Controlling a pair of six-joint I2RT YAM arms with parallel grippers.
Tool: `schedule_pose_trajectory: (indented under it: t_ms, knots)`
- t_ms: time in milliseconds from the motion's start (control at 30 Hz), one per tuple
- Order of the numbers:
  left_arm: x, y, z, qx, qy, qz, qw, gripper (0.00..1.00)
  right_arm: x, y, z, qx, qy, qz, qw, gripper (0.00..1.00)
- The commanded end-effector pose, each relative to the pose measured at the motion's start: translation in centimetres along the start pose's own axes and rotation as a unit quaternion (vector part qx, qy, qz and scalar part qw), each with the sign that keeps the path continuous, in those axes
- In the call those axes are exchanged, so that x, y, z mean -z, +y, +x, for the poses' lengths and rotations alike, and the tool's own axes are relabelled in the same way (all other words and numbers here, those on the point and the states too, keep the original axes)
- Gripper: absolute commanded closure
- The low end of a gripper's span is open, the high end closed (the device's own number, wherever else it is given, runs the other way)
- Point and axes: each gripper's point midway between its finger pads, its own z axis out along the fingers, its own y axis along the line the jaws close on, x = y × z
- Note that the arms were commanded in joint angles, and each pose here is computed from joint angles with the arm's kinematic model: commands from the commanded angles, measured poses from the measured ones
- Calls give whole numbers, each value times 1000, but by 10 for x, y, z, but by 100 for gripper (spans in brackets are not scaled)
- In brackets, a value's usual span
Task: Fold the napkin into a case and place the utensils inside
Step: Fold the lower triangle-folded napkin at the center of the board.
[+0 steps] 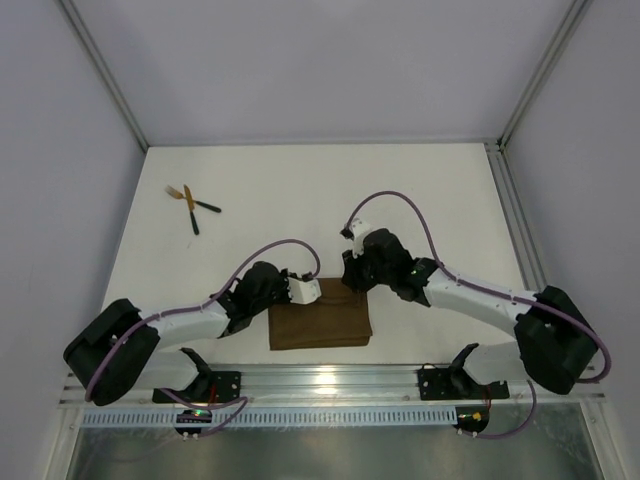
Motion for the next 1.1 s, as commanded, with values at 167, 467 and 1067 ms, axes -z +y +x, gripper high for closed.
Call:
schedule_pose_trajectory:
  t_ms: [167,467,1067]
  knots:
    - [2,3,-12,-1,-29,-5,1000,100,-43,16,3,-104,17,-32,994,82]
    - [21,-28,-13,24,7,118,993,49,-63,-6,58,-164,83,29,982,90]
    - [29,20,-62,238,23,202,950,75,-61,-9,64,-171,84,39,981,92]
